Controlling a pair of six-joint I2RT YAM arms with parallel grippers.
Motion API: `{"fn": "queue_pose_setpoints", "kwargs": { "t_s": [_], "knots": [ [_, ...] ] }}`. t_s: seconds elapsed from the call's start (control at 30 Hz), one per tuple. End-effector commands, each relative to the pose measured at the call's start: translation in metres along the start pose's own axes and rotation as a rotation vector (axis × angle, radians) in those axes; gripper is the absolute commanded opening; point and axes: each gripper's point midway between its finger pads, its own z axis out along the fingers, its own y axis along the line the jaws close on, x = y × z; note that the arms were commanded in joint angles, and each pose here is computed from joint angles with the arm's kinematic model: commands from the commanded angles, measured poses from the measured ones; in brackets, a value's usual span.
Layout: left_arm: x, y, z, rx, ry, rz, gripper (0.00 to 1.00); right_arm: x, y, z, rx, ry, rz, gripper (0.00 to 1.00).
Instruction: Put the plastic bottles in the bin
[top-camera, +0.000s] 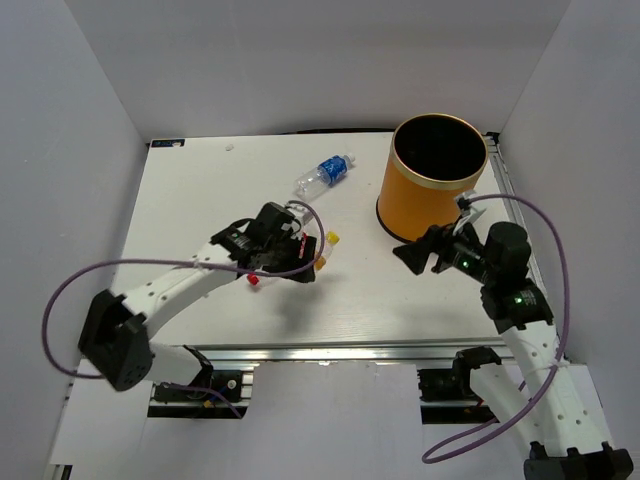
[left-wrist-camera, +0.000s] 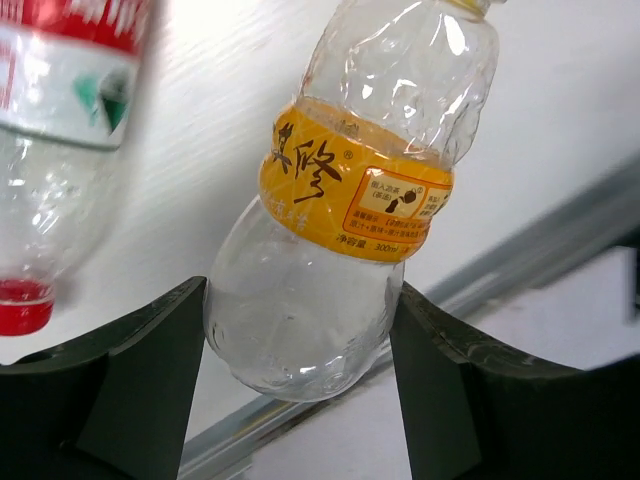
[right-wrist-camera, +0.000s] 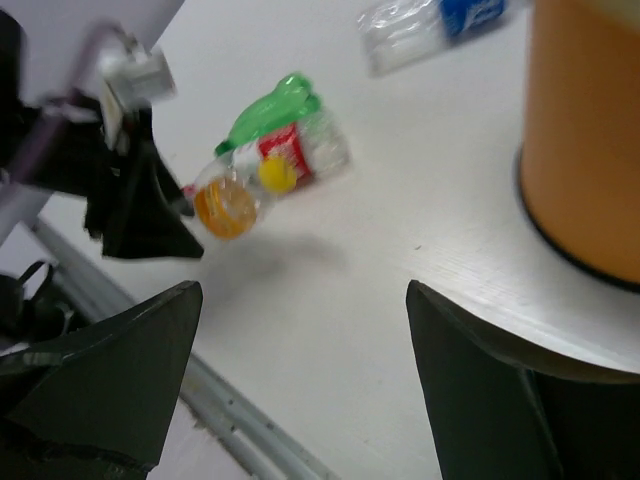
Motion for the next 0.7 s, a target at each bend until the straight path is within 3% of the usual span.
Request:
{"fn": "queue_pose_setpoints", "kwargs": {
  "t_s": [0.0, 0.07, 0.2, 0.33, 0.47, 0.67],
  "knots": [
    [-0.038, -0.05, -0.05, 0.262, -0.228, 0.038, 0.15, 0.01, 0.037, 0.005, -0.258, -0.039, 0.047, 0.89],
    [-0.054, -0.071, -0.077, 0.372, -0.331, 0.05, 0.14, 0.006, 0.051, 0.005, -0.335, -0.086, 0.05, 0.89],
    [-0.064, -0.107, -0.113, 0.579, -0.402, 0.093, 0.14, 0.0, 0.076, 0.007, -0.43, -0.109, 0.041, 0.89],
    [-0.059, -0.131, -0.12, 0.737, -0.345, 0.113, 0.14, -0.01, 0.107, 0.015, -0.524, -0.134, 0.003, 0.89],
    [-0.054, -0.138, -0.116, 0.787, -0.292, 0.104, 0.1, -0.016, 0.129, 0.025, -0.583, -0.167, -0.012, 0.9],
    [-0.051, -0.149, -0.139, 0.865, -0.337, 0.152, 0.1, -0.02, 0.126, 0.059, -0.554, -0.146, 0.053, 0.89]
  ]
}}
